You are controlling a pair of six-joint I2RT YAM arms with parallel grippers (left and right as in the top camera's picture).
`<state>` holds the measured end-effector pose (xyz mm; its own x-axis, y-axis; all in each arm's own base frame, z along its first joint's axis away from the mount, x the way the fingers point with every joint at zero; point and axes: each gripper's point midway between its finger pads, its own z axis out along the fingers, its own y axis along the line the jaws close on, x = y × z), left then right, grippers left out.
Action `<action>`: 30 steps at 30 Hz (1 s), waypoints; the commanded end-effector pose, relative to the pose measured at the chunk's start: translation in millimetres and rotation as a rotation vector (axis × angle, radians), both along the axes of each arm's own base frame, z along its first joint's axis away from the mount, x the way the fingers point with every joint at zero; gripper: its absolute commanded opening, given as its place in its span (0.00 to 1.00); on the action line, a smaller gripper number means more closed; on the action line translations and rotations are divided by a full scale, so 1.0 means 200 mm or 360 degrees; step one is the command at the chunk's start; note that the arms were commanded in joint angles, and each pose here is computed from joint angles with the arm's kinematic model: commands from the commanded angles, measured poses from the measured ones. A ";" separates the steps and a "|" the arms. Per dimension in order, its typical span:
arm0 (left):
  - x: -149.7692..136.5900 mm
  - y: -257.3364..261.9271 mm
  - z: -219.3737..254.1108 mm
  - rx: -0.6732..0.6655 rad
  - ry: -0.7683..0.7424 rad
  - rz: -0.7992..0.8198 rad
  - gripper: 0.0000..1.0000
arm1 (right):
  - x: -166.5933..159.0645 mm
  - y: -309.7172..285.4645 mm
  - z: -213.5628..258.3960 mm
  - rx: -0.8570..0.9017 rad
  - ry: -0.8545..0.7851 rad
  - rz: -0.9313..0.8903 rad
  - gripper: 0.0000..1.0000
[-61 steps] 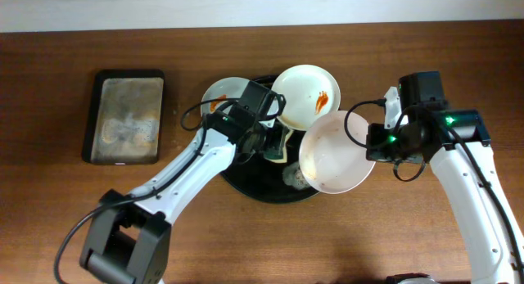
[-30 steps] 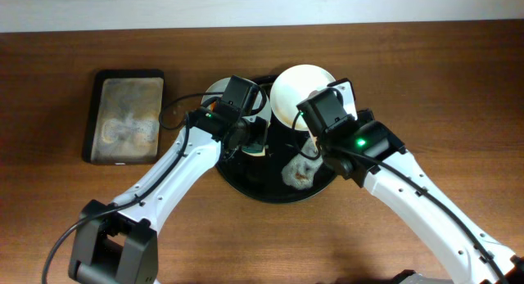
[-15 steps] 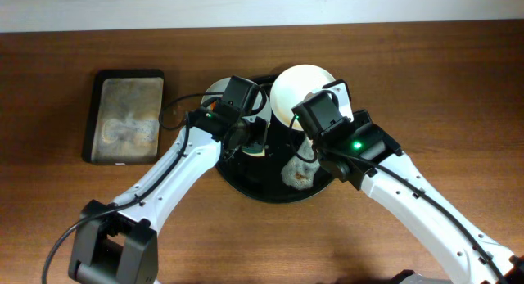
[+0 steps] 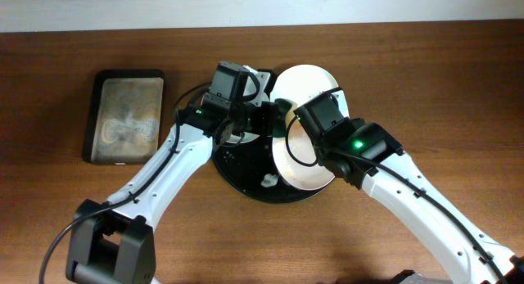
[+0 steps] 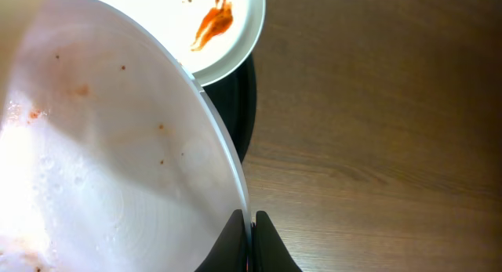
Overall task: Clean dirty plates on tray and stack at the side
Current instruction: 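Lift the plate with the right gripper and scrub its underside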
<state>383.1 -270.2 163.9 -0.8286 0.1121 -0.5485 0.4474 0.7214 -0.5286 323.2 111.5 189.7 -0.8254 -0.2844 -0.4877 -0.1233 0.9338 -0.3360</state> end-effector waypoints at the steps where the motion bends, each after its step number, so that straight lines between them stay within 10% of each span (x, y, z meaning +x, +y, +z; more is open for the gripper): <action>1: -0.08 -0.10 0.13 -0.0237 0.0043 -0.0157 0.00 | 0.01 0.05 0.02 0.0124 0.0006 -0.0009 0.04; 30: -0.18 -0.07 -0.08 0.0188 0.0081 -0.0061 0.00 | 0.05 0.15 0.17 0.0311 -0.0067 0.0025 0.04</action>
